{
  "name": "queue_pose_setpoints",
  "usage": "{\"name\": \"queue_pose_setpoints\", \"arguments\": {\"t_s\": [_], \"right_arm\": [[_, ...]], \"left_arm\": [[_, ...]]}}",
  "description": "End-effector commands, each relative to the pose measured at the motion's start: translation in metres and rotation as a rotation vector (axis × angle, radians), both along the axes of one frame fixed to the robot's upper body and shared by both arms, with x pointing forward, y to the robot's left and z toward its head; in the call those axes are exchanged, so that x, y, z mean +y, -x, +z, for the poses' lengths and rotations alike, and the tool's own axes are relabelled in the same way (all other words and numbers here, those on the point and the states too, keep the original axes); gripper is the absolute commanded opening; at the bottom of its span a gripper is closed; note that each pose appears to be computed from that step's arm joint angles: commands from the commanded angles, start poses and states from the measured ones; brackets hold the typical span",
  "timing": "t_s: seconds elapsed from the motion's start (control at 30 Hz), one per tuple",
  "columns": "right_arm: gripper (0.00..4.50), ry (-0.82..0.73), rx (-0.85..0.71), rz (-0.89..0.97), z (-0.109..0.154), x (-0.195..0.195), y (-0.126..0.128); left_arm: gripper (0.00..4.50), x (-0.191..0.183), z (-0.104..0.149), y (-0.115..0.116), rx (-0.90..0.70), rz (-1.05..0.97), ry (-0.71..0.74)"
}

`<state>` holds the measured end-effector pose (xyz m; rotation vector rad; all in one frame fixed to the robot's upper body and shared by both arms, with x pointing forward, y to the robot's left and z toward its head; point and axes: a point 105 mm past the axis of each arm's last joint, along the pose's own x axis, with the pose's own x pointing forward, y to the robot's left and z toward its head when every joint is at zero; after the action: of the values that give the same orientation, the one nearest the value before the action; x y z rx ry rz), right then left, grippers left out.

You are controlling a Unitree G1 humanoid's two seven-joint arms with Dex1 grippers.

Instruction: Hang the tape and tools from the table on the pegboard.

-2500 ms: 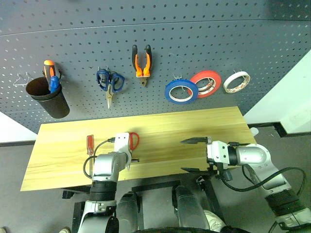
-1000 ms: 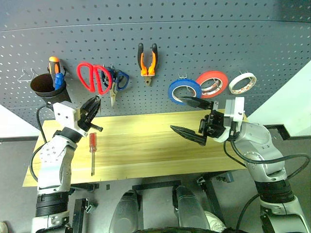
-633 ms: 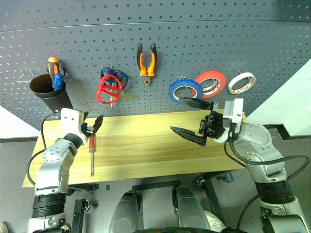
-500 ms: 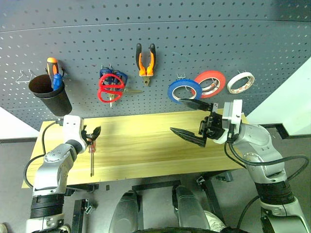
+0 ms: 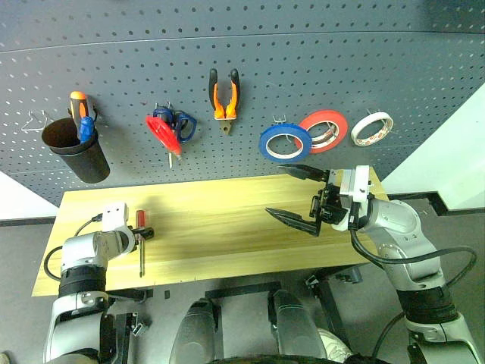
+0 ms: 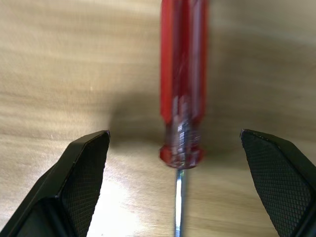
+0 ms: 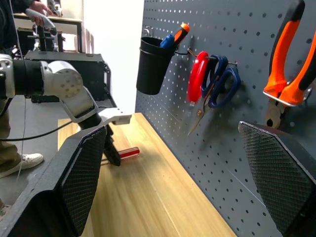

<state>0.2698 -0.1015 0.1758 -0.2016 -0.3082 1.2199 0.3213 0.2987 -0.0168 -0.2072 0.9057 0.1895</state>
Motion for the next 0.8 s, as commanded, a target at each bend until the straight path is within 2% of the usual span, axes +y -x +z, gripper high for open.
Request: {"name": "queue_pose_setpoints", "arguments": {"t_s": [0.03,0.13,0.33,0.47,0.5,0.73,0.77,0.8], "right_arm": [[4.50,0.025,-0.005,0.010,-0.002,-0.005,0.005],[4.50,0.111,0.055,0.069,-0.019,-0.009,0.015],[4.50,0.227,0.063,0.098,-0.039,-0.016,0.021],[4.50,0.237,0.072,0.104,-0.042,-0.016,0.022],[4.50,0.239,0.071,0.104,-0.043,-0.016,0.021],[4.50,0.242,0.066,0.104,-0.043,-0.015,0.020],[4.50,0.242,0.063,0.103,-0.043,-0.015,0.019],[4.50,0.242,0.060,0.102,-0.042,-0.015,0.019]], "left_arm": [[4.46,0.008,0.001,-0.005,-0.003,0.009,-0.024],[4.46,0.004,-0.002,-0.010,-0.004,0.008,0.000],[4.46,0.001,-0.006,-0.012,0.012,0.011,0.028],[3.62,0.005,-0.007,-0.011,0.015,0.014,-0.005],[3.16,0.005,-0.007,-0.011,0.014,0.013,-0.013],[1.07,0.008,-0.008,-0.009,0.014,0.020,-0.022],[0.88,0.010,-0.006,-0.008,0.011,0.022,-0.024],[0.88,0.011,-0.004,-0.008,-0.003,0.017,-0.029]]}}
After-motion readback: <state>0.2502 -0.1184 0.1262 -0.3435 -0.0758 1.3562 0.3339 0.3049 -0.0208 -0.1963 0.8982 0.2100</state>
